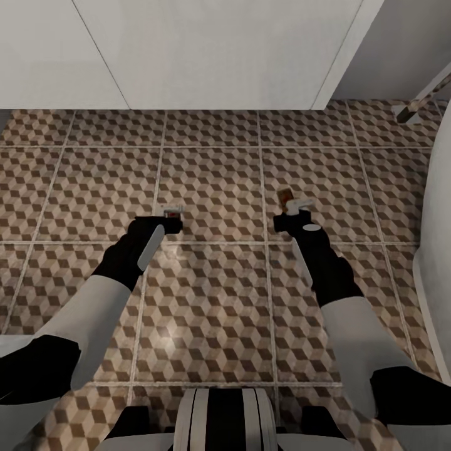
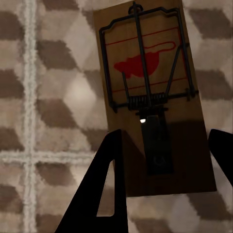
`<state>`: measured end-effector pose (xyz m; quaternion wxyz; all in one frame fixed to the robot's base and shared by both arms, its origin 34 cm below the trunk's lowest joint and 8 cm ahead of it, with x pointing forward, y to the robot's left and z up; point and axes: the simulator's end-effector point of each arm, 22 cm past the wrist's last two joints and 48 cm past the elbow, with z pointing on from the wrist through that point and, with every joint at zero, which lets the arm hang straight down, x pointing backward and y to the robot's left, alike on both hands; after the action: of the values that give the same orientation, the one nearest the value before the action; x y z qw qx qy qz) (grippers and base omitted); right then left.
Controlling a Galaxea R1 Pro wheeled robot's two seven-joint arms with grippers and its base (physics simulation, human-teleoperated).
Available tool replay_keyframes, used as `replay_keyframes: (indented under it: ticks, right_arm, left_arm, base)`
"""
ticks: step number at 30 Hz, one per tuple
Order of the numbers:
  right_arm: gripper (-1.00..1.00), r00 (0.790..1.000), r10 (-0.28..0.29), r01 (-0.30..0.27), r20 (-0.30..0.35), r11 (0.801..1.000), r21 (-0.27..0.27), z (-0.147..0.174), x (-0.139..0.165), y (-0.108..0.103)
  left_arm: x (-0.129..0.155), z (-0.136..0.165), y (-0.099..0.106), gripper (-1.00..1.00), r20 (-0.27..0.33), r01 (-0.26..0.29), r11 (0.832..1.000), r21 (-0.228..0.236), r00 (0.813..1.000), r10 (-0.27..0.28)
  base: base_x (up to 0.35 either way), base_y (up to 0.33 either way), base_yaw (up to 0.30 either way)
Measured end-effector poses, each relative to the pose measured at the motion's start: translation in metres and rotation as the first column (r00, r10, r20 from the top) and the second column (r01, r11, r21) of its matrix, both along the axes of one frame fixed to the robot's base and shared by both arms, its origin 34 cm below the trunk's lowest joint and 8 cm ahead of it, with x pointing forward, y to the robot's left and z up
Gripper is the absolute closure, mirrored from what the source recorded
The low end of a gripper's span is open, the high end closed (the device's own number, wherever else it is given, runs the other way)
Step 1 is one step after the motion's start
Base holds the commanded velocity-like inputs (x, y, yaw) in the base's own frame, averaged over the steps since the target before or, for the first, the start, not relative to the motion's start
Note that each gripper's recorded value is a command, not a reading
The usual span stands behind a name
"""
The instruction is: Take the four mousetraps from the cabinet in the bathroom and place them on the bathroom floor. Make sure all four end up on the same floor surface, and ensure that at least two of them are either under or directly next to the same bathroom sink.
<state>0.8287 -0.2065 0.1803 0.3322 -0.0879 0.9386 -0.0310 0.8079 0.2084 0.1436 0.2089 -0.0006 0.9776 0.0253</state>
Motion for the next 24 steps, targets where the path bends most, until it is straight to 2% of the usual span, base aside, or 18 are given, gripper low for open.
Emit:
replay_keyframes:
  ticks: [3, 6, 11, 15, 24]
  right_arm:
    - [1.0, 1.0, 0.0, 0.0, 0.022, 1.0, 0.002, 0.008, 0.006, 0.0]
    - [1.0, 0.996, 0.0, -0.001, 0.087, 1.0, 0.008, 0.034, 0.023, 0.003]
    - [1.0, 0.989, -0.003, 0.001, 0.145, 1.0, 0.014, 0.059, 0.036, 0.004]
    - [1.0, 0.989, -0.005, 0.003, 0.149, 1.0, 0.015, 0.062, 0.037, 0.005]
    - [1.0, 0.993, -0.008, 0.007, 0.122, 1.0, 0.009, 0.058, 0.033, 0.003]
  left_arm:
    - [0.004, 0.003, 0.002, 1.0, 0.01, 0.001, 1.0, -0.002, 1.0, -0.001]
    - [0.011, 0.011, 0.001, 1.0, 0.033, 0.003, 1.0, -0.005, 0.999, -0.002]
    - [0.024, 0.027, 0.007, 1.0, 0.077, 0.003, 1.0, 0.0, 0.997, -0.003]
    - [0.034, 0.041, 0.014, 1.0, 0.103, 0.005, 1.0, 0.004, 0.995, -0.006]
    - [0.034, 0.045, 0.015, 1.0, 0.1, 0.009, 1.0, 0.005, 0.995, -0.01]
  base:
    - [0.0, 0.0, 0.0]
    - [0.0, 0.0, 0.0]
    - [0.0, 0.0, 0.0]
    - [0.0, 0.0, 0.0]
    - [0.0, 0.0, 0.0]
